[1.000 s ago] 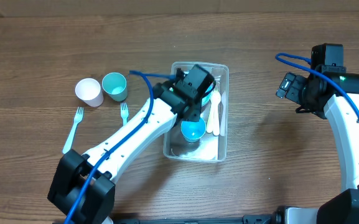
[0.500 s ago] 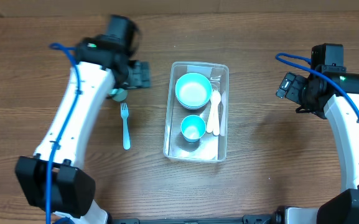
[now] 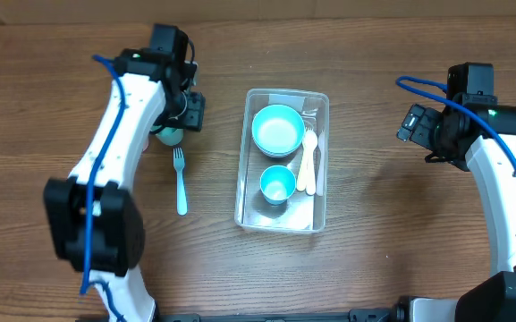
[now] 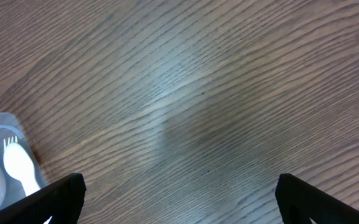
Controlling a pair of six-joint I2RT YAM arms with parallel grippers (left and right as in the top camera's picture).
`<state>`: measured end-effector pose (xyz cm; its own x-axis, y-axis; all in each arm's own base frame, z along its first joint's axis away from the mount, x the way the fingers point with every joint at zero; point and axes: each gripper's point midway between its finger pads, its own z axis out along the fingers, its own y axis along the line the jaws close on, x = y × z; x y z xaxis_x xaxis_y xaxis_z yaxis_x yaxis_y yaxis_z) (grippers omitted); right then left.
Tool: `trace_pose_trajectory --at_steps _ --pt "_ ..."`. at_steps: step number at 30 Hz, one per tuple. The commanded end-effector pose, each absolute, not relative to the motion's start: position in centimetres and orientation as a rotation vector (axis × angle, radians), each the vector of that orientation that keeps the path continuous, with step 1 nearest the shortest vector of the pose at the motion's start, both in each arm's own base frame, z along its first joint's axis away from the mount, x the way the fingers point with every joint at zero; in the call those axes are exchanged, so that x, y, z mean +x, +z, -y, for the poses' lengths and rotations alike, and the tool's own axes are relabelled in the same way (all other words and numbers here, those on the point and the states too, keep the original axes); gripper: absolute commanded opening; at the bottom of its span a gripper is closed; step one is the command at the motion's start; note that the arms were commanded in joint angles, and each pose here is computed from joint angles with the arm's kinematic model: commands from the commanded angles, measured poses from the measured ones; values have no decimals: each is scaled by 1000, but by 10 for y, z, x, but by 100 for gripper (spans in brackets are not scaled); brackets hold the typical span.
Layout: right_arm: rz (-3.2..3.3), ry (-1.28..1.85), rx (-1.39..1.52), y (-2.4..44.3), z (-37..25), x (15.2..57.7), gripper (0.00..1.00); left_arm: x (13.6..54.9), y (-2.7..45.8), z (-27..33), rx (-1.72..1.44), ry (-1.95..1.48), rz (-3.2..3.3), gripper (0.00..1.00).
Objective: Pack container
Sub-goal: 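Move the left gripper to the teal cup on the table and grasp it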
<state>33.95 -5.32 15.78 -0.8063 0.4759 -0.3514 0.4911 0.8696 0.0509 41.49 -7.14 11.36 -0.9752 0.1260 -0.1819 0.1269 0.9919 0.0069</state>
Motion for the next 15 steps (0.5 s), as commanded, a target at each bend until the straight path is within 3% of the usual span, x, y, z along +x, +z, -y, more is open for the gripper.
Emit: trace_pose_trajectory --at_steps 1,6,7,10,12,15 --pt "-2639 -60 708 173 55 343 100 416 81 64 226 73 -3015 59" --pt "-2639 -60 708 173 55 343 100 424 68 65 217 77 -3011 56" --pt "-2639 -60 708 173 55 343 100 425 67 65 216 76 -3008 50" --pt "-2639 -60 708 173 55 343 100 427 67 65 216 75 -3003 20" --pt "-2639 -60 708 173 55 343 100 427 67 65 227 76 -3001 13" --pt "-2639 -60 708 173 55 343 100 427 67 65 227 76 -3002 12"
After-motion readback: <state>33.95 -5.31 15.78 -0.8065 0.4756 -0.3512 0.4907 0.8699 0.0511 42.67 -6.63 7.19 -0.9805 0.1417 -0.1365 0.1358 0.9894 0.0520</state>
